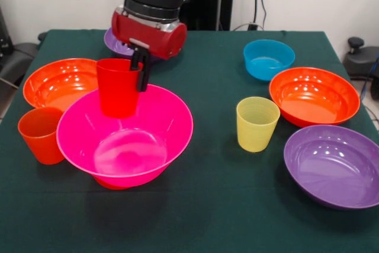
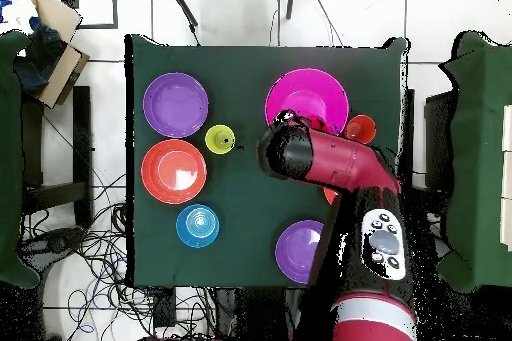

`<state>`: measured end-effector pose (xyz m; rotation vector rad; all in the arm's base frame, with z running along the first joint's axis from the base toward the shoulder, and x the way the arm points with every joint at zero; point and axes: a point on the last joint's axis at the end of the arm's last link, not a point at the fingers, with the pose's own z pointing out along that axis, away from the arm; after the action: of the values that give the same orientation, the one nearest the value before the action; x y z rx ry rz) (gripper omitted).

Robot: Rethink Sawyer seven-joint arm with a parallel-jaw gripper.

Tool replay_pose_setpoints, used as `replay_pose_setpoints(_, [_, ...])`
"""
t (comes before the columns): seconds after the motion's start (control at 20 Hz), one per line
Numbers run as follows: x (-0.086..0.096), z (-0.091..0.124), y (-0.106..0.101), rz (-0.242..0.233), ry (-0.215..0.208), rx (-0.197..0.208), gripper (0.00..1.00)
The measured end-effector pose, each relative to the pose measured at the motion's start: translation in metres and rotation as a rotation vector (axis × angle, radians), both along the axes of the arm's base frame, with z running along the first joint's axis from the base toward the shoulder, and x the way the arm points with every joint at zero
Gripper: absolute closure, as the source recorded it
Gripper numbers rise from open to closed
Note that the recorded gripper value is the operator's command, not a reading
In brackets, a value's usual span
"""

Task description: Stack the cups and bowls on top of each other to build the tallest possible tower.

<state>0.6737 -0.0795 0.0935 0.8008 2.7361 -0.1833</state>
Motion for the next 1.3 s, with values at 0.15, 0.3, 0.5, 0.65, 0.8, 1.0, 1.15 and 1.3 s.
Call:
replay_pose_setpoints(0.15, [-0.006,-0.012,-0.014,-0.019,0.018,0.011,1.0])
replay_pose_setpoints(0.3, [-0.012,-0.021,-0.021,-0.024,0.033,0.016,1.0])
replay_pose_setpoints(0.5, [-0.018,-0.032,-0.021,-0.017,0.052,0.026,1.0])
replay_pose_setpoints(0.65, [-0.019,-0.036,-0.016,-0.013,0.057,0.04,1.0])
replay_pose_setpoints(0.8, [-0.019,-0.039,-0.011,-0.011,0.057,0.058,1.0])
replay_pose_setpoints(1.0, [-0.017,-0.04,-0.006,-0.006,0.054,0.071,1.0])
replay_pose_setpoints(1.15, [-0.016,-0.04,-0.004,-0.004,0.053,0.074,1.0])
replay_pose_setpoints(1.3, [-0.015,-0.04,-0.003,-0.003,0.052,0.075,1.0])
